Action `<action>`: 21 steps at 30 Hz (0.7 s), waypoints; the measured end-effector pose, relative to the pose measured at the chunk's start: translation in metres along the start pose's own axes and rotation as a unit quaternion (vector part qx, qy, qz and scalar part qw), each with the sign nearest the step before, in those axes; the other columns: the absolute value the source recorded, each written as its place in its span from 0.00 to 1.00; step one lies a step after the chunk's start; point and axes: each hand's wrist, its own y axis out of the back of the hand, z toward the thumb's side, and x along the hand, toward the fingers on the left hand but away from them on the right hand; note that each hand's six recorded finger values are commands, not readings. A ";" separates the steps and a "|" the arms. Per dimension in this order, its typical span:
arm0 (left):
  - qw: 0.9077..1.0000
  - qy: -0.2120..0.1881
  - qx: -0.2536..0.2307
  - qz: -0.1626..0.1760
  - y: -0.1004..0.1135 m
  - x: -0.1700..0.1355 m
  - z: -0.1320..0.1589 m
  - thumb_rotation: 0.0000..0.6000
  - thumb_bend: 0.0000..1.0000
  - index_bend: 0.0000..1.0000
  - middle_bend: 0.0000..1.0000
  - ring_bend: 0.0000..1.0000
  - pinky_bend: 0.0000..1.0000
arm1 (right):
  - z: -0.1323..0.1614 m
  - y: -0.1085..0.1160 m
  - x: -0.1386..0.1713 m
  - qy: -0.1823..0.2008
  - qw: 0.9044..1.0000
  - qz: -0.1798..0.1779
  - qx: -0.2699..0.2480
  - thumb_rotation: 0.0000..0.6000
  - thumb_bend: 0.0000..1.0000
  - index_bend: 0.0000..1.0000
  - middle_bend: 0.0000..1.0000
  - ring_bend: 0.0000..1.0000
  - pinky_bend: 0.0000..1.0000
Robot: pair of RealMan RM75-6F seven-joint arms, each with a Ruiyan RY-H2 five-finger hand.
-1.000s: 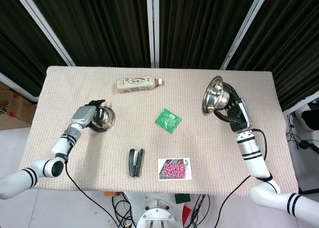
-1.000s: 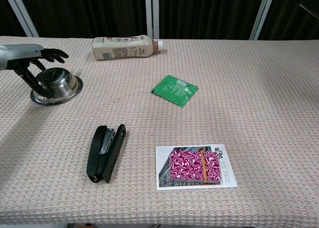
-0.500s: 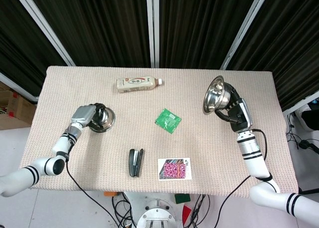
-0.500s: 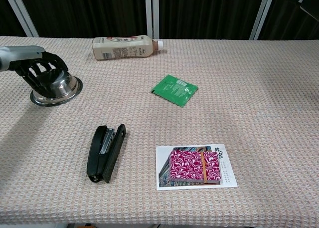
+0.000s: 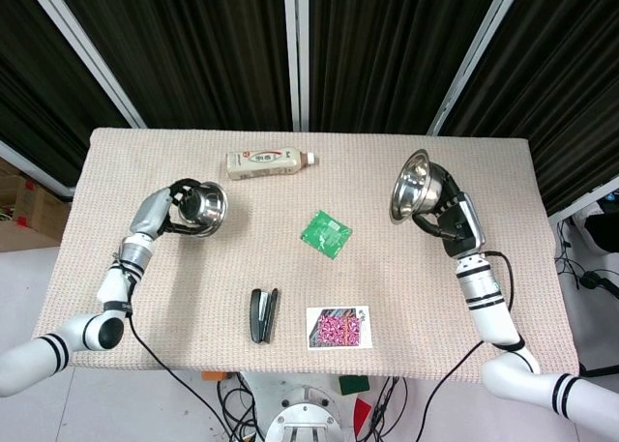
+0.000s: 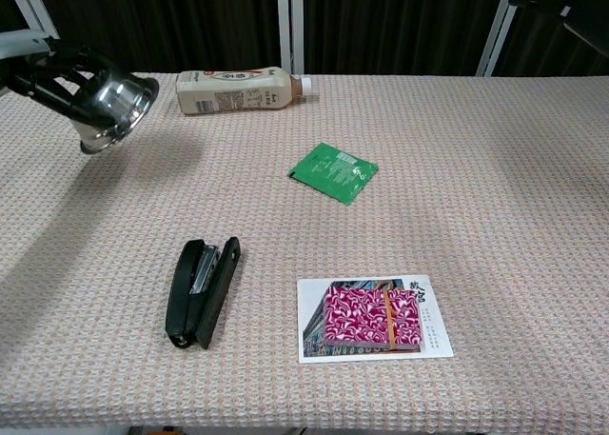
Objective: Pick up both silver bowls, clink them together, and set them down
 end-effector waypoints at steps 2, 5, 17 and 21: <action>0.997 -0.016 -0.082 0.002 0.002 -0.004 0.009 1.00 0.20 0.52 0.51 0.42 0.50 | -0.007 -0.003 -0.001 -0.007 1.000 0.001 -0.004 1.00 0.18 0.64 0.49 0.48 0.59; 0.978 -0.044 -0.202 -0.003 0.005 -0.009 0.024 1.00 0.20 0.52 0.51 0.42 0.50 | -0.020 -0.007 -0.002 -0.022 1.000 0.002 -0.011 1.00 0.18 0.64 0.49 0.48 0.59; 0.864 -0.209 -0.434 -0.145 -0.015 -0.033 0.118 1.00 0.20 0.53 0.52 0.42 0.50 | -0.061 -0.040 -0.013 -0.068 0.997 0.034 -0.033 1.00 0.18 0.64 0.49 0.48 0.59; 0.856 -0.228 -0.432 -0.169 -0.028 -0.027 0.141 1.00 0.20 0.53 0.52 0.42 0.50 | -0.060 -0.057 -0.022 -0.062 0.996 0.052 -0.039 1.00 0.18 0.64 0.49 0.48 0.59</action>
